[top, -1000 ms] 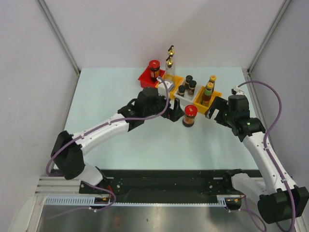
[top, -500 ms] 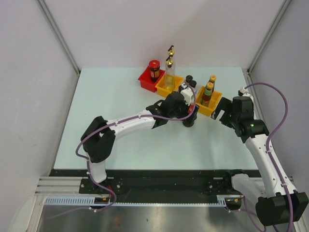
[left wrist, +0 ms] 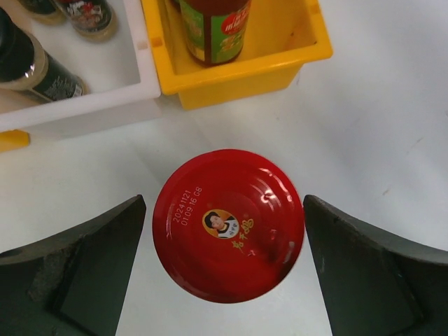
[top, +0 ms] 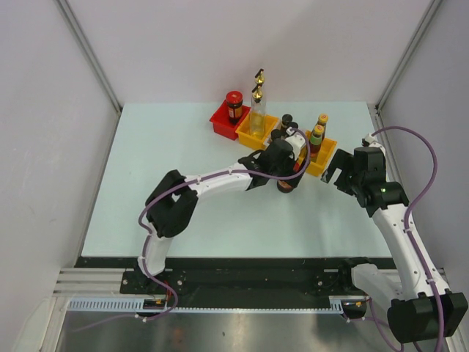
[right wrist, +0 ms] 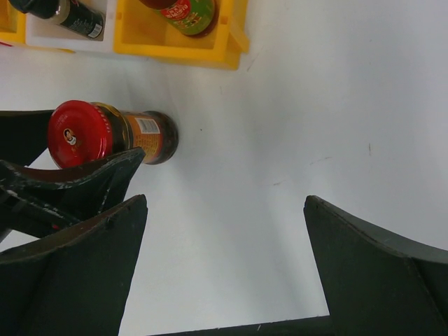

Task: Organize the condiment bottles
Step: Pick up the bottle from the center of the board.

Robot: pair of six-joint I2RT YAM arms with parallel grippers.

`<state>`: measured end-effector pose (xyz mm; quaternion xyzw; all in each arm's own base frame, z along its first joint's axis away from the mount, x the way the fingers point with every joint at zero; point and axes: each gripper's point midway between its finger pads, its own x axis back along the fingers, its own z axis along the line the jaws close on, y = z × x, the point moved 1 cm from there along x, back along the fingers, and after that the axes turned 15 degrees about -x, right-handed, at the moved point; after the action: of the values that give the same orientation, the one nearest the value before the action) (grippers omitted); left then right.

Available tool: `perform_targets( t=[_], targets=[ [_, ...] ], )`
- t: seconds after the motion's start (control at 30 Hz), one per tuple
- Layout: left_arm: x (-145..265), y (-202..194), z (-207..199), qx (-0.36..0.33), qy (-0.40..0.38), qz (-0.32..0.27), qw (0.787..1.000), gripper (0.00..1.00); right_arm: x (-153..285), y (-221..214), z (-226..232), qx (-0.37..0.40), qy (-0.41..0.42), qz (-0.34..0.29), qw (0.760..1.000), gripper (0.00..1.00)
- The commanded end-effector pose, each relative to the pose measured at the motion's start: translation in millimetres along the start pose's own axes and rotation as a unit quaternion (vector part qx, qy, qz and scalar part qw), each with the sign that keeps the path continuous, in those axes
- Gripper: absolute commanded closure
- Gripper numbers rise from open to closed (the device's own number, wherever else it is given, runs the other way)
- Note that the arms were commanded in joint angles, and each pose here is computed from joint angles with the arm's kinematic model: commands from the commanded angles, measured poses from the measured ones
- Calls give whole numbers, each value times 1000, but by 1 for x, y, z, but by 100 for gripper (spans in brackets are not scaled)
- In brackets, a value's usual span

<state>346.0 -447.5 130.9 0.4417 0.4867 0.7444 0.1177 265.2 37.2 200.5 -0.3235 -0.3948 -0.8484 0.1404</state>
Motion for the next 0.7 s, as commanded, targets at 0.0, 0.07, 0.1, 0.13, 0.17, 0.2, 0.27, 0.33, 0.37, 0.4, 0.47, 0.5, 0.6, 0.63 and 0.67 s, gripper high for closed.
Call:
perform_targets(
  t=[0.0,0.07,0.1,0.13,0.17,0.2,0.27,0.33,0.37,0.4,0.47,0.5,0.6,0.63,0.67],
  targets=[
    [-3,7,5,-14,17,1,1000,0,5,7,0,3,3,-17,1000,0],
    [-4,5,4,-16,15,2,1000,0,5,7,-1,3,2,-18,1000,0],
    [-4,5,5,-18,15,3,1000,3,6,7,-1,3,2,-18,1000,0],
    [-5,4,5,-18,15,4,1000,6,6,8,-1,2,2,-18,1000,0],
    [-5,4,6,-18,17,4,1000,9,6,8,-1,3,2,-19,1000,0],
    [-4,5,6,-18,17,3,1000,16,6,8,0,4,4,-18,1000,0],
    [-4,6,7,-19,19,1,1000,24,6,8,-1,2,1,-18,1000,0],
    [-2,9,8,-19,21,-3,1000,40,6,8,-1,1,3,-18,1000,0],
    [-1,13,10,-19,26,-8,999,47,6,7,-1,2,3,-17,1000,0],
    [-1,12,10,-20,27,-7,999,64,6,7,-1,2,3,-17,1000,0],
    [1,17,14,-21,36,-12,999,79,6,7,-1,2,3,-16,1000,0],
    [3,19,17,-21,41,-14,999,93,7,8,-1,2,4,-19,1000,0],
    [11,27,26,-15,53,-24,998,100,8,7,-1,2,4,-18,1000,0],
    [14,30,29,-11,55,-27,998,100,8,8,-1,1,4,-18,1000,0],
    [21,39,34,-7,59,-39,997,100,8,8,-1,2,4,-18,1000,0]
  ],
)
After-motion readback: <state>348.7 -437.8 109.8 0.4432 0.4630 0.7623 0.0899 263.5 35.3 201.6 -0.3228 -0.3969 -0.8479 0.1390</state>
